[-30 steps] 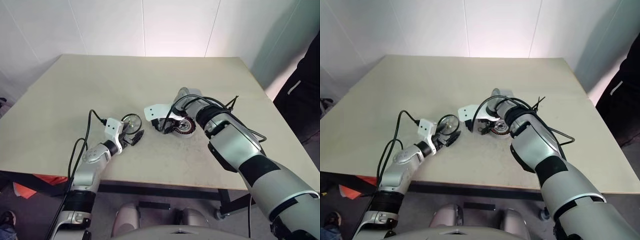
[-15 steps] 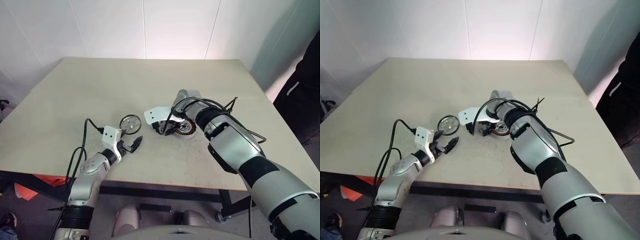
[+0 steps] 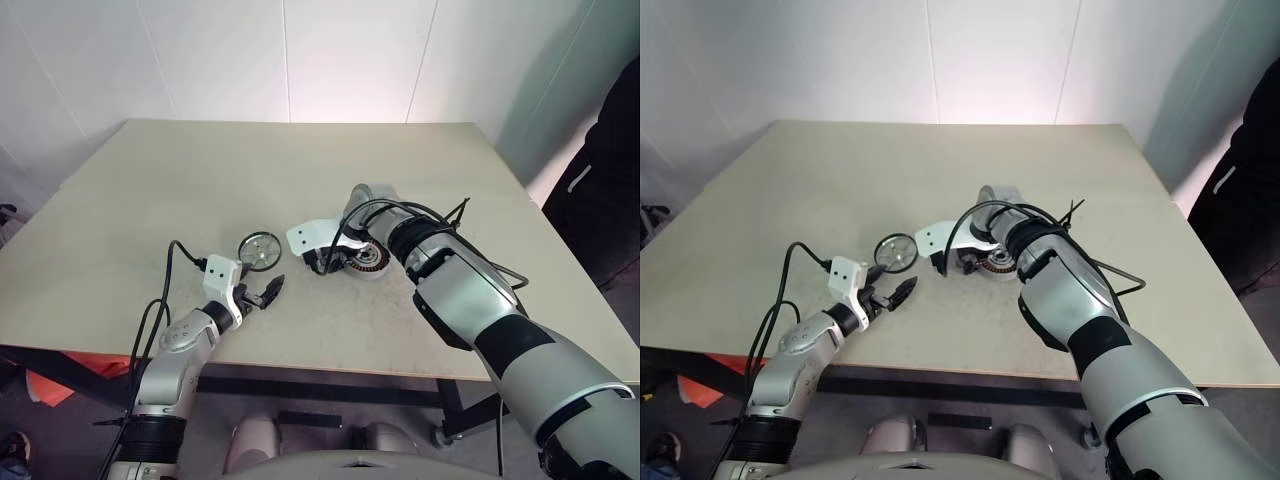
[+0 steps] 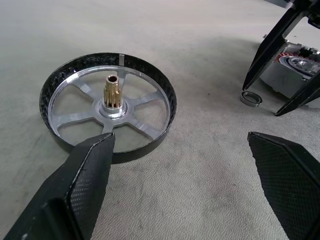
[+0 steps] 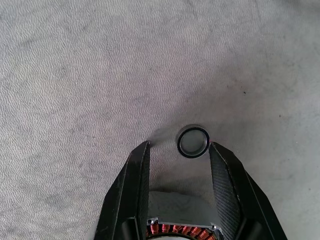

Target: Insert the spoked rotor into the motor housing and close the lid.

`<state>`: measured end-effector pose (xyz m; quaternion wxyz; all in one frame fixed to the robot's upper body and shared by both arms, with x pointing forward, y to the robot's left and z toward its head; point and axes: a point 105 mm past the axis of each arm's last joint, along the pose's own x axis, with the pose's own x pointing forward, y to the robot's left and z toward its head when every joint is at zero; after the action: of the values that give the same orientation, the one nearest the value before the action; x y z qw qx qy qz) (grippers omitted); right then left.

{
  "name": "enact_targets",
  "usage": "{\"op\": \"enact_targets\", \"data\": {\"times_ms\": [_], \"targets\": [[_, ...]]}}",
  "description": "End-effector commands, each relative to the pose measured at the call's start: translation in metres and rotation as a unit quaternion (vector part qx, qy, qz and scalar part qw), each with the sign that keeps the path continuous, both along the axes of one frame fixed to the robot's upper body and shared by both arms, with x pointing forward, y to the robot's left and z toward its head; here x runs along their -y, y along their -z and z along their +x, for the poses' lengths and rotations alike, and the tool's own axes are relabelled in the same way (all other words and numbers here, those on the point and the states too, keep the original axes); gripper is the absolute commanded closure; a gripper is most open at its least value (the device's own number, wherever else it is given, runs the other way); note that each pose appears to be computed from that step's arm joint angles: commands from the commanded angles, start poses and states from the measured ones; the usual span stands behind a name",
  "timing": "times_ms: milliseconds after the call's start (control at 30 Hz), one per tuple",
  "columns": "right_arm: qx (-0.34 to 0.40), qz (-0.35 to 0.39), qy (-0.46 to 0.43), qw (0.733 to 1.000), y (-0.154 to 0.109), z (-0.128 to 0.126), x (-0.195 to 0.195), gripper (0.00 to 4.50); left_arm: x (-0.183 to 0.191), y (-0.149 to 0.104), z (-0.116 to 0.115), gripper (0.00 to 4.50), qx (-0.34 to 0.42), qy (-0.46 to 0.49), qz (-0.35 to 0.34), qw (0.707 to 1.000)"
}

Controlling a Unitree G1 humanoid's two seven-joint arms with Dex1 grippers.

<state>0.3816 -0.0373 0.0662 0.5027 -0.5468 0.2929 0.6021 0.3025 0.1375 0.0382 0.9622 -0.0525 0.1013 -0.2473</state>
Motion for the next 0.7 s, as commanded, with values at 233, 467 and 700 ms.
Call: {"op": "enact_targets", "data": {"times_ms": [233,467,700], "targets": [[-0.047,0.046,0.048,0.997,-0.009,-0.002,0.001,2.45,0.007,-0.013,0.009,0.0,0.018,0.026,-0.002,1.0],[-0.048,0.139,0.057,0.987,-0.065,0.01,-0.002,2.45,0.018,-0.021,0.031,0.0,0.027,0.069,0.002,0.997],[-0.034,0.203,0.095,0.974,-0.089,0.019,-0.003,2.45,0.031,-0.026,0.045,0.0,0.033,0.105,0.004,0.994]]}}
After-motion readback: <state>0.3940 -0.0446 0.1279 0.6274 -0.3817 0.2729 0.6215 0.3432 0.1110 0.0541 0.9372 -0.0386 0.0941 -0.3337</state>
